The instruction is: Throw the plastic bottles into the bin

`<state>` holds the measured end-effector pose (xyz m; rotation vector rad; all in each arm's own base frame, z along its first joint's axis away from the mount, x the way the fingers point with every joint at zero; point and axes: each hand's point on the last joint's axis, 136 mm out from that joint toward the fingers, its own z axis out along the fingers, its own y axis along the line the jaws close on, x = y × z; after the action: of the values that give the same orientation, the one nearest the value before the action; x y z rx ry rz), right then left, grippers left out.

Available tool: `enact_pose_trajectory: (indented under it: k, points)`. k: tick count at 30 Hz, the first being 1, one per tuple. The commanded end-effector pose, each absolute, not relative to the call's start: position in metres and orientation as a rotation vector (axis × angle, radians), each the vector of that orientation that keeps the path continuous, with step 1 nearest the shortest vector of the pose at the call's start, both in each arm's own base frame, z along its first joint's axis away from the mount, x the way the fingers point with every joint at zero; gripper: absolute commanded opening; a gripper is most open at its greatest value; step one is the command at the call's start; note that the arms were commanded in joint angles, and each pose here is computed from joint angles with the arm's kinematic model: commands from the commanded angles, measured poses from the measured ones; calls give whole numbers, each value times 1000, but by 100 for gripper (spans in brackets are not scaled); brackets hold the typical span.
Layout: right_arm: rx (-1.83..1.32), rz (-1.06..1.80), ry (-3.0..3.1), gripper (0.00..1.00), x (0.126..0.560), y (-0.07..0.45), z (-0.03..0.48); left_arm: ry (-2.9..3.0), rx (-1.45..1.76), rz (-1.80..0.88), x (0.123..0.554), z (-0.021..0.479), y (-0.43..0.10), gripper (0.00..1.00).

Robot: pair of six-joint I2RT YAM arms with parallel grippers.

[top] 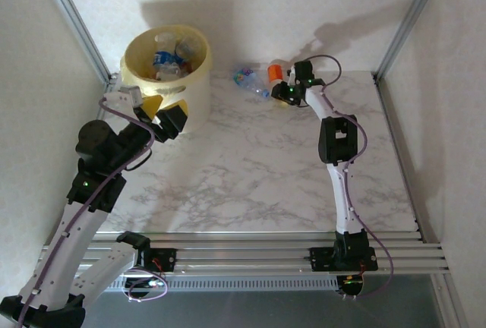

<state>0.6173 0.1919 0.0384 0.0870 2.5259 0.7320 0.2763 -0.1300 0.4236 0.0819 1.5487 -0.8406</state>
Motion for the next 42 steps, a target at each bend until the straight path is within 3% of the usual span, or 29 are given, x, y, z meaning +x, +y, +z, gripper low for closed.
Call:
enact_pose_trajectory:
  k: [1,14,23,31,42]
  points:
    - [141,743,2562,23,590,196,43,1520,122,-911,272,429,-141,100]
    - [116,795,2371,17,485,205,122,1609,137,-1030,290,393,-197,100]
    - [-11,850,2200,16,402,218,177,1727,84,-1224,308,343,-260,100]
    - [-176,966,1978,14,335,236,244,1717,75,-1430,322,338,-300,100]
    - [-358,1071,1912,13,282,259,265,1713,85,-1615,327,336,-333,100]
